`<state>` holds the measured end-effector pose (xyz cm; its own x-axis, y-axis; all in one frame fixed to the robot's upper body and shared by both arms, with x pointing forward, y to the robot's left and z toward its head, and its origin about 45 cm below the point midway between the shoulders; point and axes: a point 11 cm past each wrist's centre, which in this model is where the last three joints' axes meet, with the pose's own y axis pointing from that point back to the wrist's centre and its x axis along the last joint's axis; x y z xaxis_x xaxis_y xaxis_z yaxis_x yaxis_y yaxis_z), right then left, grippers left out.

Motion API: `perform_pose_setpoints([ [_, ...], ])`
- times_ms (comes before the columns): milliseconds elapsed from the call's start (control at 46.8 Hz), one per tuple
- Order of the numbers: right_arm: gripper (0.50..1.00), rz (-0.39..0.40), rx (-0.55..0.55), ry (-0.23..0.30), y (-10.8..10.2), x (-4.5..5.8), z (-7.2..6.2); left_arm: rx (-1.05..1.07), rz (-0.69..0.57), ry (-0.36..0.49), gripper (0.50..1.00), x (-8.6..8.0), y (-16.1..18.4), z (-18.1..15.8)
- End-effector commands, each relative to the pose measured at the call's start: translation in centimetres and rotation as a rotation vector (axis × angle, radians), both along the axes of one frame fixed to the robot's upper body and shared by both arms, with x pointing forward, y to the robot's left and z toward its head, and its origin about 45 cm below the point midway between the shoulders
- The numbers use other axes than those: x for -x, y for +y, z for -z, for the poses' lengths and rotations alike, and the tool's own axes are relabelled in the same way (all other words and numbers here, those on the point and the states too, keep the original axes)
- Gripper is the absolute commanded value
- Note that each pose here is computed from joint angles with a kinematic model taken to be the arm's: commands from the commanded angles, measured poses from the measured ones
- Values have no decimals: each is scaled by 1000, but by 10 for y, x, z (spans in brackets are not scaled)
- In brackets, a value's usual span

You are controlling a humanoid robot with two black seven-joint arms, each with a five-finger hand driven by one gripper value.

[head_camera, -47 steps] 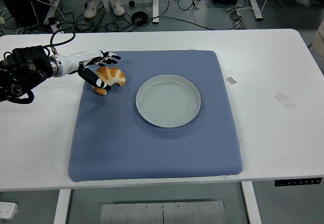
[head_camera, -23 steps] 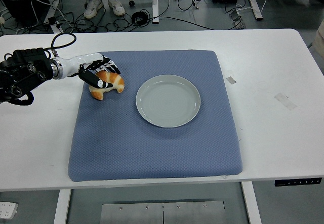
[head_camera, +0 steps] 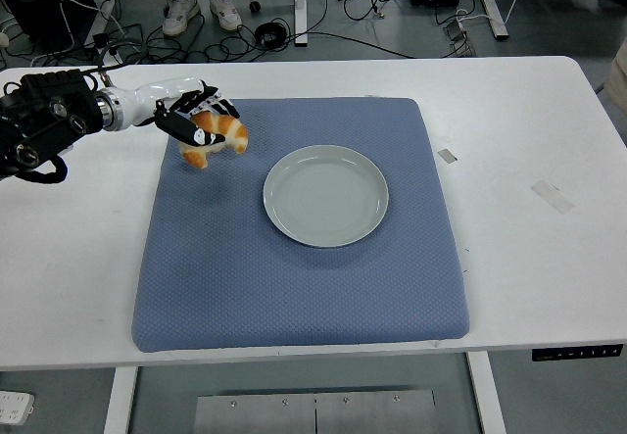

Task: Place the bread on the plate

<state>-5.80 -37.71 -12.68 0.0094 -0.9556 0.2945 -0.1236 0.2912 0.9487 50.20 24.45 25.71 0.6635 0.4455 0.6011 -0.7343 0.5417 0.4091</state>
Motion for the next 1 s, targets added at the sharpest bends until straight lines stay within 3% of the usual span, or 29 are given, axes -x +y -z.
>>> perform_pose_setpoints([
  [0,1000,1,0,0,0,0,0,27,9,-7,601,-3,-6,-9],
  [342,1000,1,0,0,0,0,0,143,91,30,614,-1,-51,-22],
  [641,1000,0,0,-1,0,0,0,183,196,74,625,10,-97,-19],
  [983,1000,1,0,0,0,0,0,195,221,109,636,18,-112,-6],
])
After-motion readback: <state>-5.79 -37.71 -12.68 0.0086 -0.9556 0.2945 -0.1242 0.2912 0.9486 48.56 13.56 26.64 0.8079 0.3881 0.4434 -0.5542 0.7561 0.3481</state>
